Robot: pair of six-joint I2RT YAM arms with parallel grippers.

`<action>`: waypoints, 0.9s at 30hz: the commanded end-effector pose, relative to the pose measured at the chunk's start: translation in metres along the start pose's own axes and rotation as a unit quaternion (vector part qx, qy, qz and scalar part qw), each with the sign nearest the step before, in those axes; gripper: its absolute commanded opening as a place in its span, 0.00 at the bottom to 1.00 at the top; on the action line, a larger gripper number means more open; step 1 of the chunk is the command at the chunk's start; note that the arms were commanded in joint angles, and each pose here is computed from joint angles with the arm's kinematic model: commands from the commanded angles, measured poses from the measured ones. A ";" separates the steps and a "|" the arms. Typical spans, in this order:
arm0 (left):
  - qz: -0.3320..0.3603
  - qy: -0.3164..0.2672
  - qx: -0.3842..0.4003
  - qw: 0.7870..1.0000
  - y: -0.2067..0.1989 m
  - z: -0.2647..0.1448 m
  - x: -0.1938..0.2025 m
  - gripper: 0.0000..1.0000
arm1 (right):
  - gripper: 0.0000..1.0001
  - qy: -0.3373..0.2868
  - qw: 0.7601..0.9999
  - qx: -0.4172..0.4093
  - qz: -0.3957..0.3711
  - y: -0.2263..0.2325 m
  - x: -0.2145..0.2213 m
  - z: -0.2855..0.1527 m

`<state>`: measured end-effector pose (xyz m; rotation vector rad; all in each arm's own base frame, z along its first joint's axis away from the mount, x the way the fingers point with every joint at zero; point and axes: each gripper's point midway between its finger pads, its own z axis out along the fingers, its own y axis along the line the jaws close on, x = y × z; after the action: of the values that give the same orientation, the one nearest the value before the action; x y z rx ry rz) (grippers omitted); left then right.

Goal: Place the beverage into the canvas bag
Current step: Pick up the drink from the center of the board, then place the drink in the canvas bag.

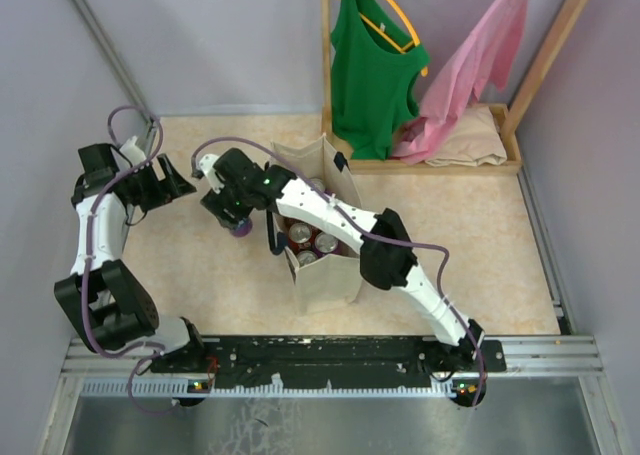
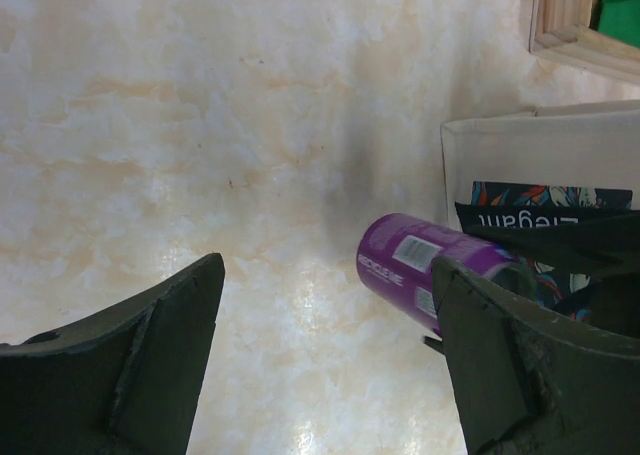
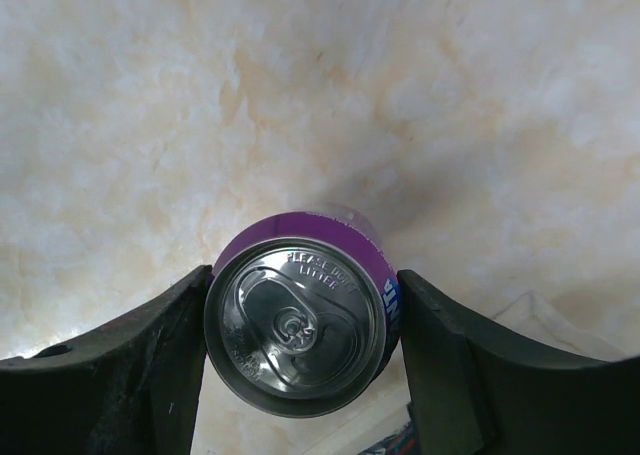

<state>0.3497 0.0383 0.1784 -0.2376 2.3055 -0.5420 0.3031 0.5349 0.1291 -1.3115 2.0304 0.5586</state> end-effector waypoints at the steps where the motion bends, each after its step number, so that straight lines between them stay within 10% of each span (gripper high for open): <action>1: -0.010 -0.012 0.010 1.000 0.001 0.006 -0.009 0.89 | 0.00 -0.254 0.965 0.055 0.014 -0.020 -0.165 -0.167; 16: 0.009 -0.017 0.051 0.999 -0.017 0.016 -0.028 0.88 | 0.00 -0.419 0.880 0.150 0.165 -0.114 -0.175 -0.372; 27: 0.155 -0.021 0.155 0.975 -0.135 0.030 -0.041 0.88 | 0.00 -0.250 0.939 0.143 0.191 -0.065 -0.075 -0.343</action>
<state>0.3901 -0.0557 0.2163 0.1495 2.2189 -0.6923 0.3235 0.3199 0.4266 -0.4598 1.8111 0.6339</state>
